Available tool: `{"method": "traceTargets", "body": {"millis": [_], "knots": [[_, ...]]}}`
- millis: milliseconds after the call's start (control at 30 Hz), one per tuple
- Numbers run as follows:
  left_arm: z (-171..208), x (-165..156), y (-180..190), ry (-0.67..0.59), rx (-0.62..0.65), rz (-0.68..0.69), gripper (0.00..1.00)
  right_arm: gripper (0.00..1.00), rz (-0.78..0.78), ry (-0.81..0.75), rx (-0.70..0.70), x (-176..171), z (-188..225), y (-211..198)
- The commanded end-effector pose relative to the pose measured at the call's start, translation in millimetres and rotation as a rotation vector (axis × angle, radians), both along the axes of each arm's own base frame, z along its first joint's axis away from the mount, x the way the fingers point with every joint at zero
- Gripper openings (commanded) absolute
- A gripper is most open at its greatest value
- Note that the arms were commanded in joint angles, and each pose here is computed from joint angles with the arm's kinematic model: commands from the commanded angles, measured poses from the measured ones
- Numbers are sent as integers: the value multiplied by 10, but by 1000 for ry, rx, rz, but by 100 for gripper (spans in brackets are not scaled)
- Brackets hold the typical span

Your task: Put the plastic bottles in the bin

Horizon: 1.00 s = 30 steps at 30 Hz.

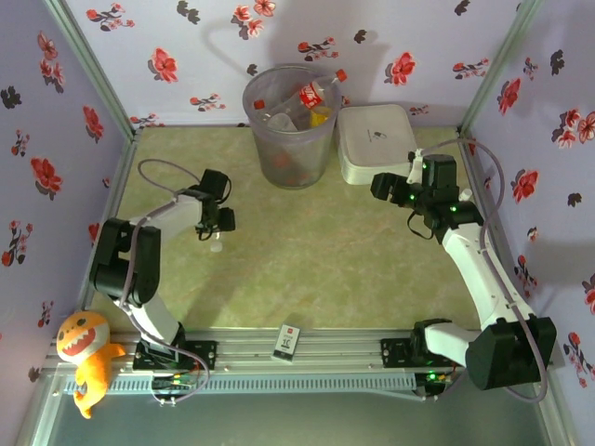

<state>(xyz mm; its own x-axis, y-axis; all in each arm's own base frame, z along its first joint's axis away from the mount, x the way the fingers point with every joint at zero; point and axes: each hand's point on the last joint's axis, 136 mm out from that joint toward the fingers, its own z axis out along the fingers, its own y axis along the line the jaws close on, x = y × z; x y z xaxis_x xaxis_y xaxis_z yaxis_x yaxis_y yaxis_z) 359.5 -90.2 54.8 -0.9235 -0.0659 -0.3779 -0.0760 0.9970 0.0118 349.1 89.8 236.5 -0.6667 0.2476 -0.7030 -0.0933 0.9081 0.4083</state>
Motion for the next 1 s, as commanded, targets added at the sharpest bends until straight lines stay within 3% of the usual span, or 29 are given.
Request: {"method": "traceTargets", "body": {"millis": [0, 100, 533, 700, 967], "knots": [[501, 177, 36, -95, 37, -27, 45, 84, -24, -2, 21, 6, -2, -14], [881, 323, -14, -144, 41, -64, 43, 83, -31, 1, 31, -17, -19, -16], [2944, 832, -344, -521, -13, -249, 1, 82, 14, -34, 220, 113, 111, 246], [3481, 1001, -672, -679, -75, -350, 0, 82, 11, -8, 236, 135, -7, 287], [3680, 1392, -1277, -844, -112, -528, 1, 82, 6, 2, 231, 95, -50, 284]]}}
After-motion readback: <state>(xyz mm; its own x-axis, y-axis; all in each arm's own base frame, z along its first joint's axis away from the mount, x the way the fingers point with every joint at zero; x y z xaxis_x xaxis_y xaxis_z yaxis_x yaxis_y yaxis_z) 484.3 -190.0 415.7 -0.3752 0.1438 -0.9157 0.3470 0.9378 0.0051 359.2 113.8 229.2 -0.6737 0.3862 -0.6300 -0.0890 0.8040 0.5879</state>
